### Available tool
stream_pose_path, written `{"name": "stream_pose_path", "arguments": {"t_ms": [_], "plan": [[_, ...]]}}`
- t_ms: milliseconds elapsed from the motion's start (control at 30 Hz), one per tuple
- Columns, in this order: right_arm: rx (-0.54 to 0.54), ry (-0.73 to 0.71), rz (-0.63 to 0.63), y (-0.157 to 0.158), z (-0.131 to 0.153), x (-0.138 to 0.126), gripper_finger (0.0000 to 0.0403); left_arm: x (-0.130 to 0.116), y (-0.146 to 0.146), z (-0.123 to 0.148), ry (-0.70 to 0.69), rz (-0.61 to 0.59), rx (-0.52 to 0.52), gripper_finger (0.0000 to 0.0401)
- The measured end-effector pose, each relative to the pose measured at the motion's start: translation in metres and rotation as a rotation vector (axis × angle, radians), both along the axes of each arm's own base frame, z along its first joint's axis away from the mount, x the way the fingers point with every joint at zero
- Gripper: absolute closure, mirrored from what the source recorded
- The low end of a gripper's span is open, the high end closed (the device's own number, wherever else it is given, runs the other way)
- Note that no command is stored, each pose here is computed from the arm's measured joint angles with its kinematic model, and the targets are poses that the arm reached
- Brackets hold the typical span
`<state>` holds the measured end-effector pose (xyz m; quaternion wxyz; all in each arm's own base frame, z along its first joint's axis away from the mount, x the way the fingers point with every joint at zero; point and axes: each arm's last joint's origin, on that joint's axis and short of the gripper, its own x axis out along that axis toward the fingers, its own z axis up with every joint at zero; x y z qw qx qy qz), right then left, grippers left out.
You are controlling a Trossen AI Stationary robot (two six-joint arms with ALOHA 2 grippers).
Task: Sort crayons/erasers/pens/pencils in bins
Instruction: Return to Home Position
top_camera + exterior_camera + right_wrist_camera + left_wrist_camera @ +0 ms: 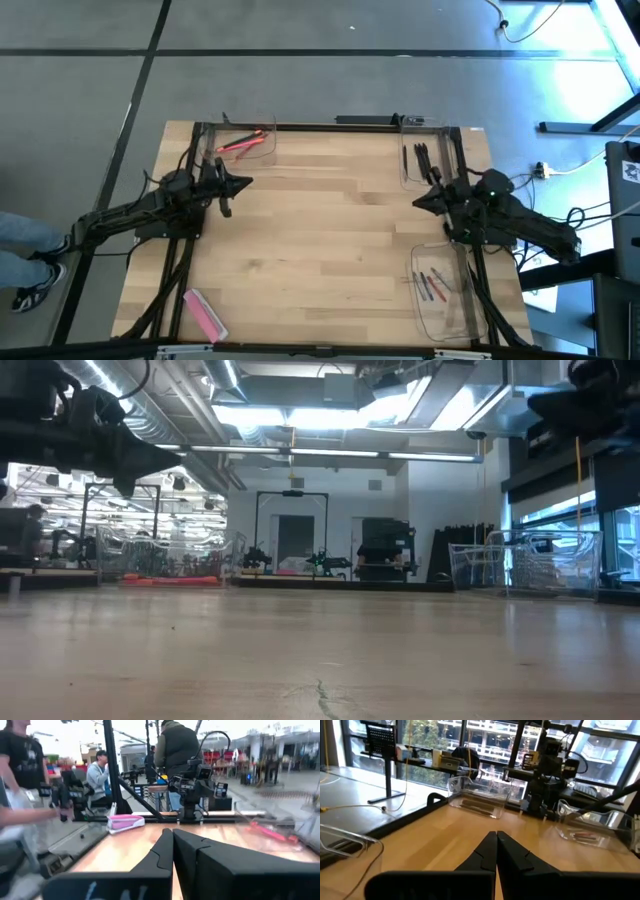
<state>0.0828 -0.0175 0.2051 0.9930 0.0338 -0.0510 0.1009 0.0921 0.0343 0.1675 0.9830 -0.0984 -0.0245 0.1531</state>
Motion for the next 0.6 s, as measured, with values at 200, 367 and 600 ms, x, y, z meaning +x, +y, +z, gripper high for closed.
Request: {"name": "stream_pose_path", "arguments": {"t_ms": [200, 367, 600], "plan": [[-0.151, -0.008, -0.036, -0.004, -0.030, 0.008, 0.0398, 0.000, 0.000, 0.000, 0.021, -0.004, 0.060, 0.0401], [-0.160, 0.017, -0.100, -0.006, -0.032, 0.010, 0.0398, 0.000, 0.001, 0.000, 0.010, 0.025, 0.022, 0.0401], [-0.135, 0.029, -0.105, -0.007, -0.033, 0.010, 0.0393, 0.000, 0.001, 0.000, 0.016, 0.047, 0.033, 0.0401]]}}
